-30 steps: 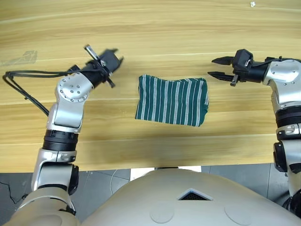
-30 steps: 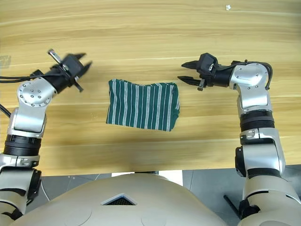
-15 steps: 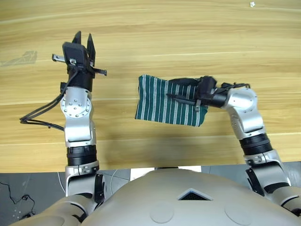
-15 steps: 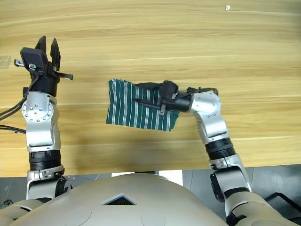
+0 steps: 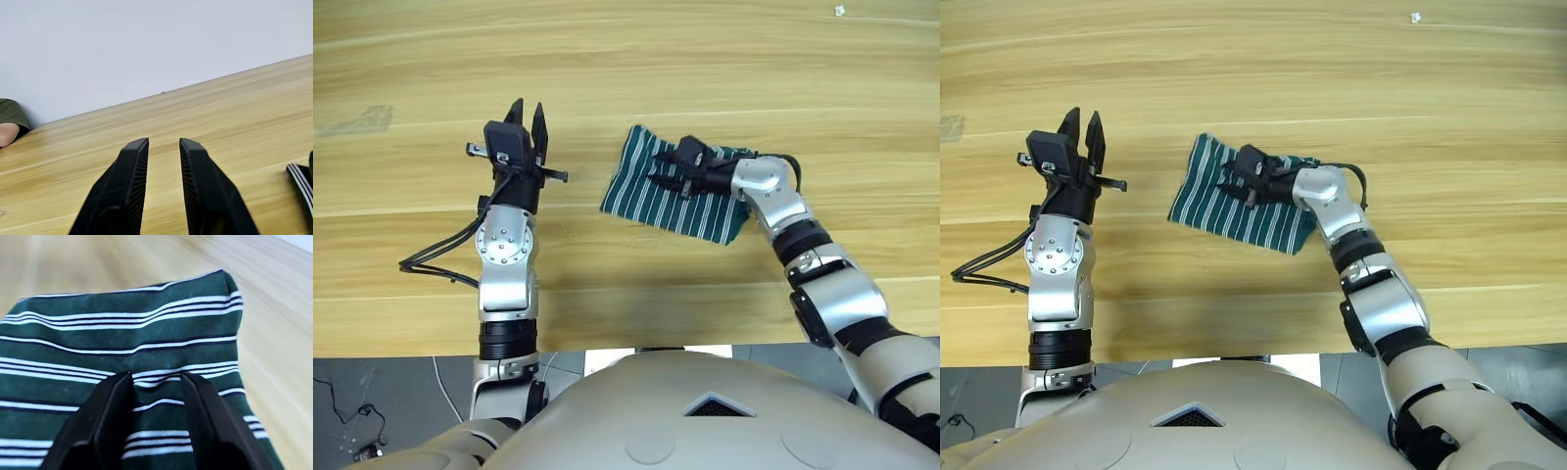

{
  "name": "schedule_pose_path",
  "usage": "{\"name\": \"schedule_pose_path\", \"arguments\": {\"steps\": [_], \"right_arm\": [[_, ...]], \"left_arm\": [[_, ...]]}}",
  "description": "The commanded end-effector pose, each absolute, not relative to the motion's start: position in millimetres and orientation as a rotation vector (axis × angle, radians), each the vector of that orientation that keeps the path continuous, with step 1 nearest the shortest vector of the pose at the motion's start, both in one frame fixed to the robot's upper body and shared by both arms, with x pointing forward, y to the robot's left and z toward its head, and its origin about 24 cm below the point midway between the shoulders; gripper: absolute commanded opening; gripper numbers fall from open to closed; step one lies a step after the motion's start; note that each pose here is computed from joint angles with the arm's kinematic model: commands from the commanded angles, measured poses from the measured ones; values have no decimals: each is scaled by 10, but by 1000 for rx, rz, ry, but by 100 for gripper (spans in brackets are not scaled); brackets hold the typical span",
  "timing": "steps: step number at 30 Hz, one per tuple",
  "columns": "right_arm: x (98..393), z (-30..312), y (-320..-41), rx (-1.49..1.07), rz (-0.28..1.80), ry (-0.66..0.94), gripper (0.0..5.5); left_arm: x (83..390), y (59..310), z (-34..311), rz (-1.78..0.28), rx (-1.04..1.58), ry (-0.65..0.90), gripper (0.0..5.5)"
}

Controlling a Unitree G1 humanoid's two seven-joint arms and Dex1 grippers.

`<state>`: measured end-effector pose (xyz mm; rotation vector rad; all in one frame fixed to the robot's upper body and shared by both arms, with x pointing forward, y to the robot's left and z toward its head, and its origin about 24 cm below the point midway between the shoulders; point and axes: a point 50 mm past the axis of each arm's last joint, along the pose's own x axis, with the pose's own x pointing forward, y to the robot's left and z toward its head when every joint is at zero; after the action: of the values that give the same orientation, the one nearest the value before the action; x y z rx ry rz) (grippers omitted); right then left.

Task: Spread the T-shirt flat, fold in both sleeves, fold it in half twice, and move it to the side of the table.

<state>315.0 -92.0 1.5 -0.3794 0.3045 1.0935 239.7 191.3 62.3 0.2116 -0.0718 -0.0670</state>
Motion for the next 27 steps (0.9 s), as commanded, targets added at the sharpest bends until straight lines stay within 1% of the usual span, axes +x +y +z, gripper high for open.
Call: {"name": "schedule_pose_path", "arguments": {"steps": [1,3,5,8,10,12,13,15,16,18,20,21,23,24,25,26,27], "right_arm": [[3018,-355,-1486,-241,846,639,188],[3043,-305,-1654,-147,714,626,188],[3029,-202,-1911,-98,564,572,188],[2934,72,-2415,-128,349,457,188],[2841,225,-2704,-122,214,417,188],[2707,291,-2874,-111,132,407,188],[2649,305,-2906,-118,117,405,188],[2602,331,-2889,-160,122,375,188],[2619,364,-2838,-158,138,335,188],[2745,572,-2703,-197,173,134,188],[2880,913,-2586,-217,196,-131,188],[2919,1037,-2551,-234,197,-225,188],[2990,1311,-2437,-242,189,-439,188],[3004,1378,-2324,-210,192,-525,188],[3008,1379,-2214,-166,196,-576,188],[3001,1310,-2092,-113,202,-594,188],[2983,1168,-1934,-73,222,-587,188]], "left_arm": [[2337,1909,594,-76,222,-58,116],[2298,1905,594,-72,219,-60,116],[2249,1894,590,-68,219,-59,116],[2169,1892,610,-48,204,-61,116],[2111,1890,643,-23,189,-67,116],[2070,1853,650,-14,133,-60,116],[2057,1832,653,-11,111,-56,116],[2049,1796,642,-13,131,-50,116],[2051,1778,628,-17,143,-47,116],[2074,1744,604,-25,146,-44,116],[2123,1736,611,-16,126,-62,116],[2150,1740,624,-9,125,-75,116],[2206,1744,699,20,116,-135,116],[2249,1736,762,34,111,-182,116],[2291,1723,821,46,105,-225,116],[2340,1696,875,47,101,-264,116],[2402,1646,912,37,96,-291,116]]}}
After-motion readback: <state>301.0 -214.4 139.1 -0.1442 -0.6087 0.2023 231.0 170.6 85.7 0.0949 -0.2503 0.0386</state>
